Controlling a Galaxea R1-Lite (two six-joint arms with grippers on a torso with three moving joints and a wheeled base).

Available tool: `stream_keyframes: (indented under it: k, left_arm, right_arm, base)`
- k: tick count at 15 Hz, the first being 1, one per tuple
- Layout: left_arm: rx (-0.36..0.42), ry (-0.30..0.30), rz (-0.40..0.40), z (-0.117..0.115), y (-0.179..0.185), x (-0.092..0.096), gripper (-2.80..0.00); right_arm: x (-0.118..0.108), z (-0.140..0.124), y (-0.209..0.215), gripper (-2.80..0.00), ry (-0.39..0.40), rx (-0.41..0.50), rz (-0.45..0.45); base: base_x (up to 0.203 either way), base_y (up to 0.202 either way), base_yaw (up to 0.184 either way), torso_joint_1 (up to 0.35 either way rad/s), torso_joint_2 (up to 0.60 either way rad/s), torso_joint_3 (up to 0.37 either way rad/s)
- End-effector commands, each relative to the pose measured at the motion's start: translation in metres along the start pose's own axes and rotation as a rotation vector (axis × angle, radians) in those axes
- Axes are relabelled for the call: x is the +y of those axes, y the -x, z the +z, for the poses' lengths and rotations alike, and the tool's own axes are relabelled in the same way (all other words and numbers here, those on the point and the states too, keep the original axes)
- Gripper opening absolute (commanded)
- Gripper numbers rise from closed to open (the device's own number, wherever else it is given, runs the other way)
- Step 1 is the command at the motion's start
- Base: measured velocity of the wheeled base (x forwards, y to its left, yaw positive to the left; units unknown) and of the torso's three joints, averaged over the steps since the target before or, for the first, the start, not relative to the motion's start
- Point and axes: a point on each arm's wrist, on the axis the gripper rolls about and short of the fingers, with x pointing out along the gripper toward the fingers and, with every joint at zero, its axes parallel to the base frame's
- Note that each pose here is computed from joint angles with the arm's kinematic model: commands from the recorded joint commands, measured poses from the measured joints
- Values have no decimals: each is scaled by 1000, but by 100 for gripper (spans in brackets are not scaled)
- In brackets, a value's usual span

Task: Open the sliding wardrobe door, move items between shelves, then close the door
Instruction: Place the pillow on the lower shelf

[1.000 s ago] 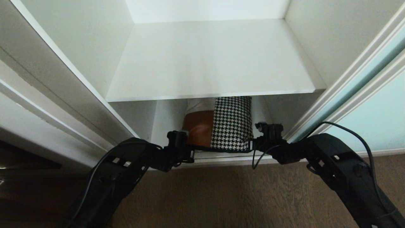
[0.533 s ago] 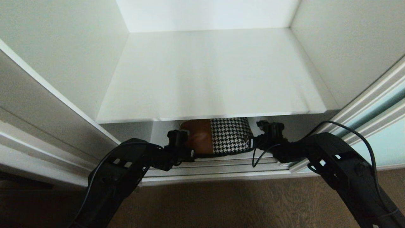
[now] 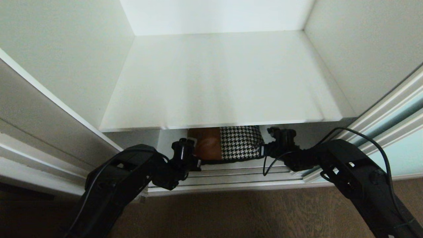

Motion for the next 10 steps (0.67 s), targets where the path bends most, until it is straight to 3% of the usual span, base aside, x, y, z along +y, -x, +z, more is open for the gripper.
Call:
stream_keyframes:
  k: [1,10]
  left_arm:
    - [-22,23,10,14,8,1,-280]
    - [-4,68,0,14,14,0,-280]
  right_arm:
    - [0,-2,-1,-280,0,4,1]
    - [1,-5,-2,-280,-3,10,3]
  base:
    - [0,0,0,0,0,0]
    - [0,0,0,0,0,0]
